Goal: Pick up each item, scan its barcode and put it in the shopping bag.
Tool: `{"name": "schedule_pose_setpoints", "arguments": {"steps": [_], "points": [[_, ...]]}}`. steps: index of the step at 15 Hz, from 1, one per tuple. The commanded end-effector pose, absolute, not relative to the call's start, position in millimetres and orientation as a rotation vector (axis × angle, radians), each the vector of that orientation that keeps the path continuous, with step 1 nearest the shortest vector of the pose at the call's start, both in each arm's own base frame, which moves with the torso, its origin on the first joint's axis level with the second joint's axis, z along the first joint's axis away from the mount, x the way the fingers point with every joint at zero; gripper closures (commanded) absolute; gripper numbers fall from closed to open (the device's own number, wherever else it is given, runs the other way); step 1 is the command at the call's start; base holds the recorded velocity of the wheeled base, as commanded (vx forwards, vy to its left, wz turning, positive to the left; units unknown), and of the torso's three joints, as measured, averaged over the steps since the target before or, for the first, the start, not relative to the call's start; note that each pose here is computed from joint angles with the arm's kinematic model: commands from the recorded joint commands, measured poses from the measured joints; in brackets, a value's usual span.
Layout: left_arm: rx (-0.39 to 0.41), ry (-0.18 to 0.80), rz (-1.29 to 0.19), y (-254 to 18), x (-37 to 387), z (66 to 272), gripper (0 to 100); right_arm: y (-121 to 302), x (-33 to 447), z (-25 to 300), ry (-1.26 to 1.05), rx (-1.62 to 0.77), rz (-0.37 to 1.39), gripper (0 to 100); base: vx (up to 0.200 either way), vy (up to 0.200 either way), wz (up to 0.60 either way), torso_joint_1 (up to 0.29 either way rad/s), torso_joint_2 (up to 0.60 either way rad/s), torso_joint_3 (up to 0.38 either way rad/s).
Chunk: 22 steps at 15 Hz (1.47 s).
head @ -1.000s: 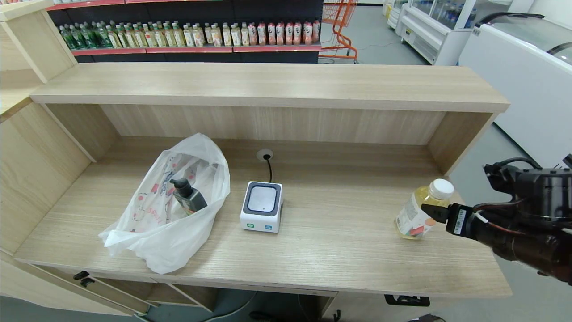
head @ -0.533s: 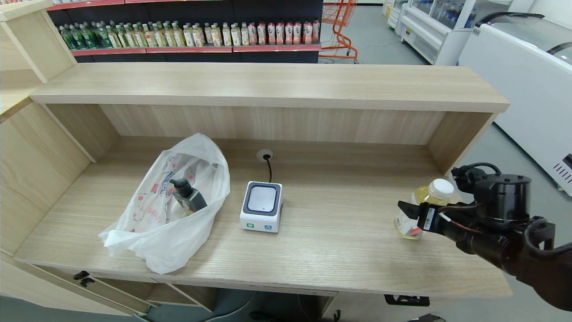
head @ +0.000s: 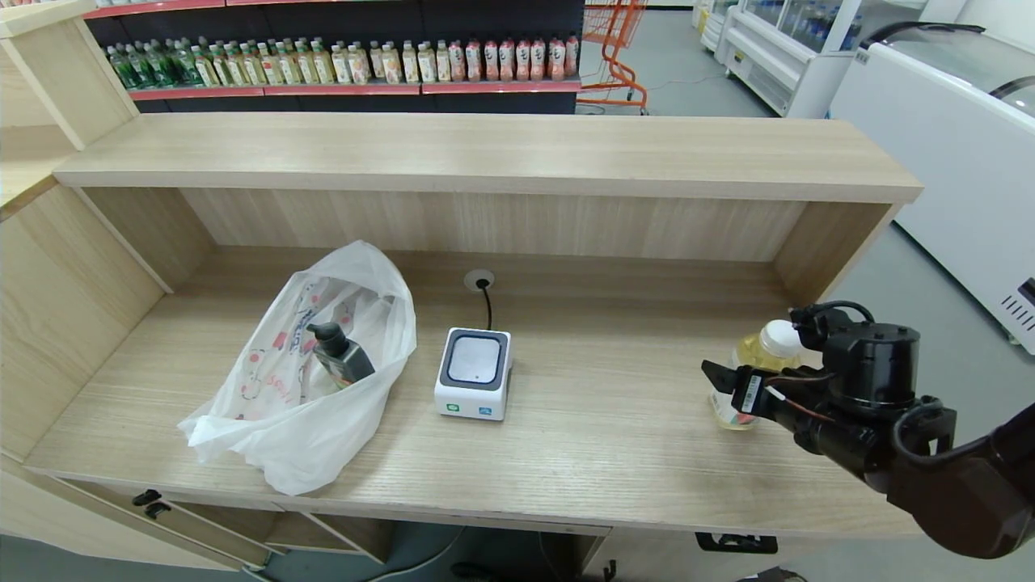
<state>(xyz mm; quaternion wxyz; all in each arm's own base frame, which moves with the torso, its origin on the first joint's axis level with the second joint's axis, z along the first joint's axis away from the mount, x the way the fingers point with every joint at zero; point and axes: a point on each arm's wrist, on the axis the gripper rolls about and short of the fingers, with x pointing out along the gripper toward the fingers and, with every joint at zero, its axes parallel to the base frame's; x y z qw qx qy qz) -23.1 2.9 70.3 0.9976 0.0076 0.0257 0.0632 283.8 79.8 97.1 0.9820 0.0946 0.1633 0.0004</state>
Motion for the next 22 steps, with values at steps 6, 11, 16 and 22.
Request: {"name": "schedule_pose_setpoints", "arguments": {"steps": [6, 11, 16, 22], "points": [[0.014, 0.051, 0.127, 2.9, -23.1, 70.3, 0, 86.0, 297.2, 85.3, 0.283, 0.136, 0.026, 0, 0.000, 0.000, 0.00, 0.000, 0.00, 0.000], [0.016, 0.051, 0.127, 2.9, -23.1, 70.3, 0, 87.1, 307.2, 73.6, 0.250, 0.064, 0.037, 100, 0.000, 0.000, 0.00, 0.000, 0.00, 0.000], [0.016, 0.051, 0.127, 2.9, -23.1, 70.3, 0, 92.3, 320.5, 64.6, 0.201, -0.068, 0.063, 100, 0.000, 0.000, 0.00, 0.000, 0.00, 0.000], [0.014, 0.053, 0.127, 2.9, -23.0, 70.3, 0, 94.9, 321.4, 126.6, 0.056, 0.019, 0.291, 100, 0.000, 0.000, 0.00, 0.000, 0.00, 0.000]]}}
